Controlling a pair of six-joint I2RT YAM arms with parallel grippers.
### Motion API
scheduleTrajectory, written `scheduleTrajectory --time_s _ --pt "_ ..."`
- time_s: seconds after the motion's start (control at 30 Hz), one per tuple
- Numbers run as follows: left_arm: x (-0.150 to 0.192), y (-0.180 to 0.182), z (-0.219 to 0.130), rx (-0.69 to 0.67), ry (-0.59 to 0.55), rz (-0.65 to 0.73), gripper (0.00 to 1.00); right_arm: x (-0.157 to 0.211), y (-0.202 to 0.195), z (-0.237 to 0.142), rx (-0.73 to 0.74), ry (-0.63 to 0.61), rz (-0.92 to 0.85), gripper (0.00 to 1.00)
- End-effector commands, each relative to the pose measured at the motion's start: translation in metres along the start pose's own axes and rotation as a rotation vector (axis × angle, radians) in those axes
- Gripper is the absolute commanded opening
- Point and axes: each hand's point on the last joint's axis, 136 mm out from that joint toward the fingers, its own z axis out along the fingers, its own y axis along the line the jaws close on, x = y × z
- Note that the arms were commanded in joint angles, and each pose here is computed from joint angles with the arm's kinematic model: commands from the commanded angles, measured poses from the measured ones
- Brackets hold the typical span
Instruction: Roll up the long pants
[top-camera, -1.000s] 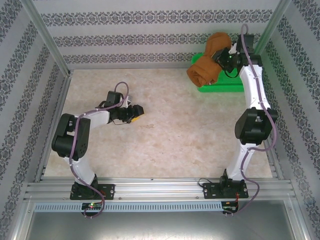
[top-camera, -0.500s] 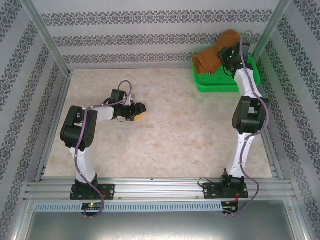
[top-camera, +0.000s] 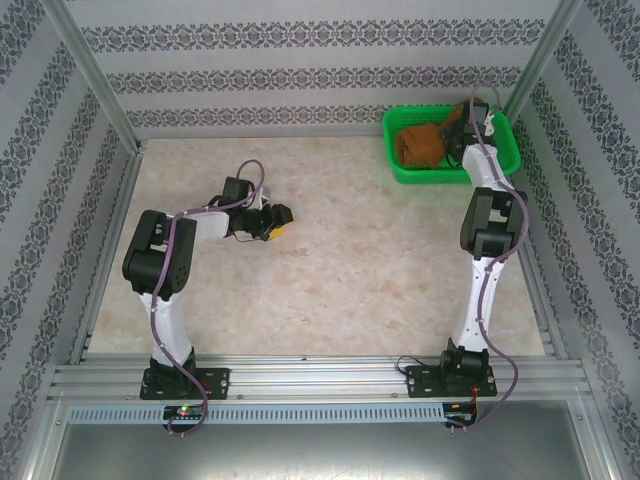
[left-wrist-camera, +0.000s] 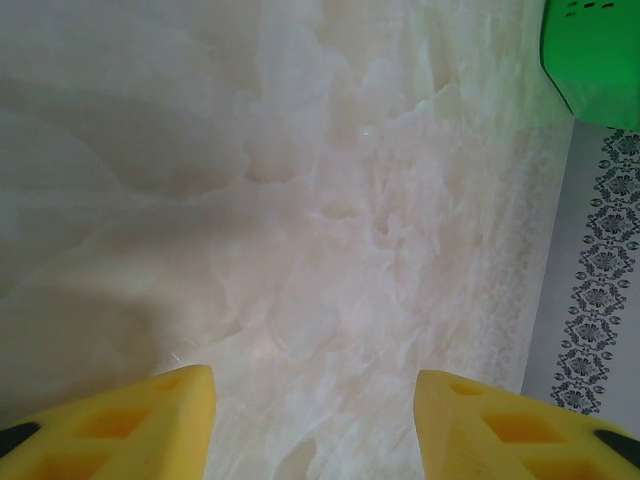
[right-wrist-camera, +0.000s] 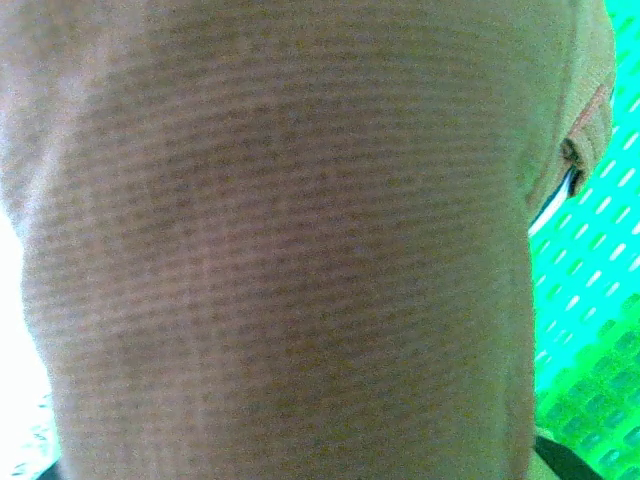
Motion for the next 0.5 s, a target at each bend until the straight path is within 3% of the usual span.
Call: scheduleTrajectory --time_s 0.0,0.03,0.23,0.4,0.43,0.47 --pt "0.001 -0.012 -0.008 -0.012 -0.007 0.030 0.56 -0.029 0.033 -0.015 -0.046 -0.074 0.035 0.93" --pt "0.000 -0.013 -0.009 -0.013 -0.010 0.034 0.56 -0.031 0.029 -0.018 -0.010 -0.070 0.036 0.98" --pt "-0.007 -0.021 -0.015 -0.015 -0.046 0.070 0.62 -0.039 0.017 -0.048 0.100 -0.110 0.003 0.98" --pt "-0.020 -0.037 -0.034 -0.040 -0.122 0.155 0.65 -0.020 0.054 -0.090 0.040 -0.113 -0.200 0.98" --pt "-0.022 -0.041 -0.040 -0.046 -0.150 0.179 0.74 -0.008 0.069 -0.102 0.006 -0.099 -0.274 0.98" --pt "-0.024 -0.043 -0.045 -0.057 -0.172 0.200 0.93 0.005 0.079 -0.111 -0.012 -0.089 -0.346 0.98"
